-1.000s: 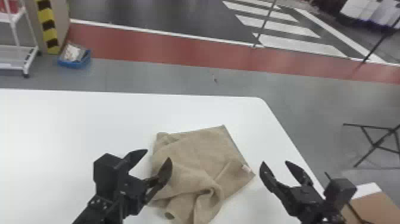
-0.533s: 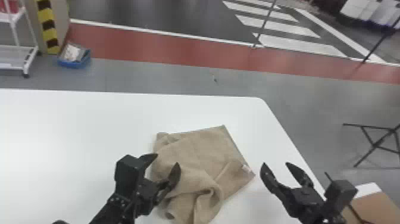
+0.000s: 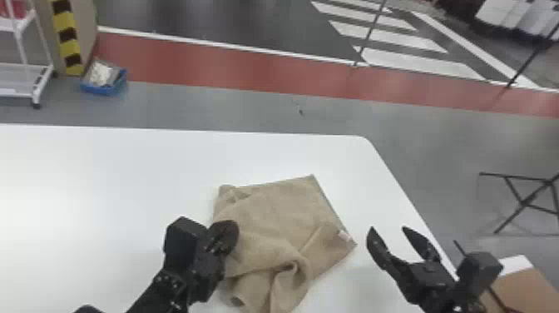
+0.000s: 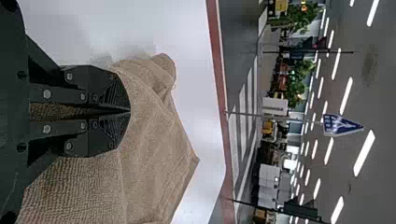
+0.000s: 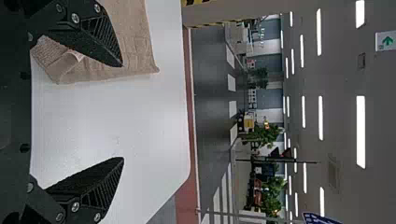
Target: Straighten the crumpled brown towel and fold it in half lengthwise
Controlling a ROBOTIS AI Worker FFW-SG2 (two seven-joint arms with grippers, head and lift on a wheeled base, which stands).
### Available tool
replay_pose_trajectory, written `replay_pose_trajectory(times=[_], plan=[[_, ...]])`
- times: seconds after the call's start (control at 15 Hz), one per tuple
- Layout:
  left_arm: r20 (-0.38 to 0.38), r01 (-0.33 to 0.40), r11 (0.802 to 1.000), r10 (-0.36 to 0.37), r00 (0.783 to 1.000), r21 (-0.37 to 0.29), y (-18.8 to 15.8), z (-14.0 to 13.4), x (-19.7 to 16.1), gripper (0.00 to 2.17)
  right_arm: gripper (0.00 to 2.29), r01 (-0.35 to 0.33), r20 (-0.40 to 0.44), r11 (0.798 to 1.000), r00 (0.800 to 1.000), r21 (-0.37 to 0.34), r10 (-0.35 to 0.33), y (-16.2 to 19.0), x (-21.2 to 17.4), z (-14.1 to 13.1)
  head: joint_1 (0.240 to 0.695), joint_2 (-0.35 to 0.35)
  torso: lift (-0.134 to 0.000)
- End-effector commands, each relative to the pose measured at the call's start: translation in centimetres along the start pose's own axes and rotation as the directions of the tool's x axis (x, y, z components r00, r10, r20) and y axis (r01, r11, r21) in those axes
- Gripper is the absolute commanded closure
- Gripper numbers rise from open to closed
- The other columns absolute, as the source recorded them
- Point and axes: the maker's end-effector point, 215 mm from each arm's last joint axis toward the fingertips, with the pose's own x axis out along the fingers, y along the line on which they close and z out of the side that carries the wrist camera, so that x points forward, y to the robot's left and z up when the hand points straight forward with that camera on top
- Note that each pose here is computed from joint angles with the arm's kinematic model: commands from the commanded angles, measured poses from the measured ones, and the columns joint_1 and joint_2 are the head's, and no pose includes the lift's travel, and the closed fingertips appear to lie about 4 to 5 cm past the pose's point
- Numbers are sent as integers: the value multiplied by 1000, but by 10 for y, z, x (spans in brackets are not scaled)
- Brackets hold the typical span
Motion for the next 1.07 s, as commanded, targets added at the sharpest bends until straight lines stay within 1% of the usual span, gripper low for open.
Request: replay_pose_trajectory(times=[0.0,0.07,0.13,0.2,0.27,0.33,0.4,0.47,0.53,0.6,0.67,0.93,1.0], plan=[[-18,-8,1000,8,1000,21,2,-5,0,1565,191,0,4,1000,1000,-1,0,0,0,1,695,-350,-124],[-16,-17,1000,17,1000,21,4,-4,0,1551,191,0,3,1000,1000,1,0,0,0,1,695,-350,-124],[-11,-21,1000,21,1000,20,4,-3,0,1315,191,0,3,1000,1000,1,0,0,0,1,695,-350,-124],[-10,-22,999,22,1000,24,5,-2,-1,1396,188,0,3,1000,1000,1,0,0,0,1,695,-350,-124],[-14,-20,1000,20,1000,23,4,-4,0,1622,188,0,3,1000,1000,1,0,0,0,1,695,-350,-124],[-15,-19,1000,20,1000,22,4,-4,-1,1622,188,0,6,1000,1000,3,0,0,0,1,695,-350,-124],[-7,-27,1000,27,1000,16,5,-1,-1,1531,188,2,5,1000,1000,3,-2,-1,0,0,695,-350,-124],[4,-37,999,36,999,16,7,4,-2,1062,188,2,6,1000,1000,2,-2,-1,0,0,695,-350,-124],[8,-36,999,36,999,17,7,6,-3,532,188,1,5,1000,1000,3,-1,-2,-1,-1,695,-350,-124],[12,-36,999,36,999,19,6,8,-2,296,188,3,7,1000,1000,2,-3,-3,-1,0,695,-350,-124],[11,-36,999,36,999,22,6,8,-2,248,188,0,9,1000,1000,1,0,-3,-2,0,695,-350,-124],[5,-39,998,39,999,43,7,7,5,275,188,0,11,1000,1000,10,0,-5,-3,0,695,-350,-124],[3,-43,998,43,999,52,8,7,6,367,188,2,14,1000,1000,11,-2,-6,-4,0,695,-350,-124]])
